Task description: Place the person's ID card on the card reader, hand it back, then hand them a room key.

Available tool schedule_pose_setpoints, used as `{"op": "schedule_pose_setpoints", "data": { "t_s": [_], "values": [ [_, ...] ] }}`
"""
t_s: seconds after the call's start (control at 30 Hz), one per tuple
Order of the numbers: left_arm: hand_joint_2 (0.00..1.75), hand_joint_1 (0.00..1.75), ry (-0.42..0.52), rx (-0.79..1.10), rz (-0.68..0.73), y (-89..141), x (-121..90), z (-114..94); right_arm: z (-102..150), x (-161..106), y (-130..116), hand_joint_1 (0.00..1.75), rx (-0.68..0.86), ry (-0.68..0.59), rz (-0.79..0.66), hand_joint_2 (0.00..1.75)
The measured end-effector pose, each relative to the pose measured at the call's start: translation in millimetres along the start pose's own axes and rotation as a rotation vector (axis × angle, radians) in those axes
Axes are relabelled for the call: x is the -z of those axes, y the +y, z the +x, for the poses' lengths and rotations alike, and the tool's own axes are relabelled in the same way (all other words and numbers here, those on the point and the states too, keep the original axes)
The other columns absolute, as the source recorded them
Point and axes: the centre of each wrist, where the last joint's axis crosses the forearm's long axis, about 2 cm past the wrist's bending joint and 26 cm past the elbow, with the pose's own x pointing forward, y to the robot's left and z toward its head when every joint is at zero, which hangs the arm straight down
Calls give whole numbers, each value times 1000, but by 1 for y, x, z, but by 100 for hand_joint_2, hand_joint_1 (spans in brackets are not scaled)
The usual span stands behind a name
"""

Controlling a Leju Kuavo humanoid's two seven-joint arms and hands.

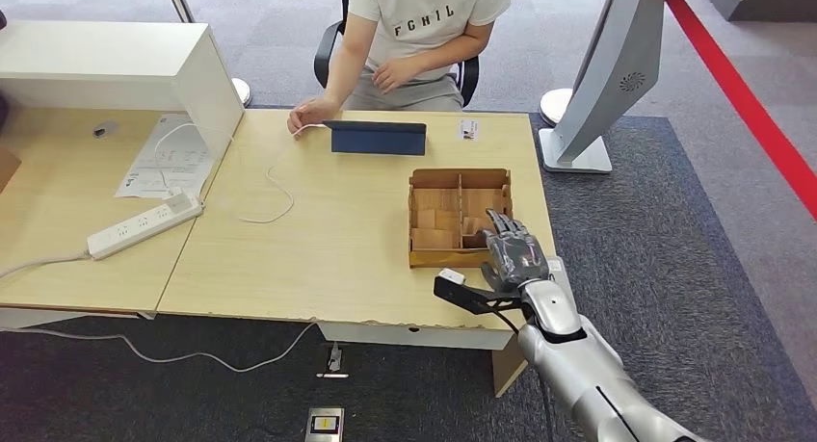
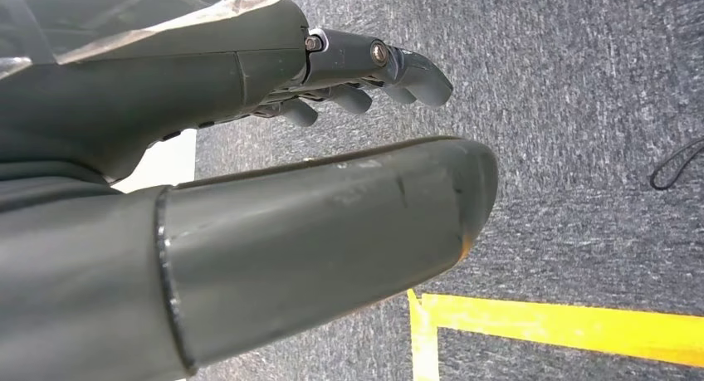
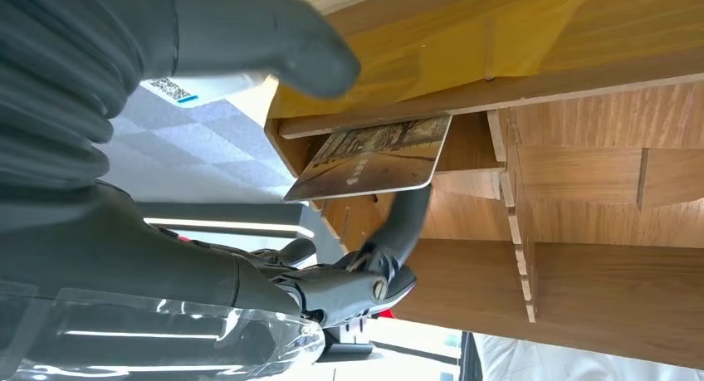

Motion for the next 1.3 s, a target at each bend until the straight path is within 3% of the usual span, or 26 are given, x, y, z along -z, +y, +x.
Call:
{"op": "schedule_pose_setpoints", "data": {
  "t_s": [0.9,1.3],
  "values": [
    [0,0,-26,3,-11,4,0,0,-1,-4,6,175,28,-17,-42,175],
    [0,0,-50,6,-22,3,0,-1,-3,12,-37,175,18,-88,-223,175]
  ]
}}
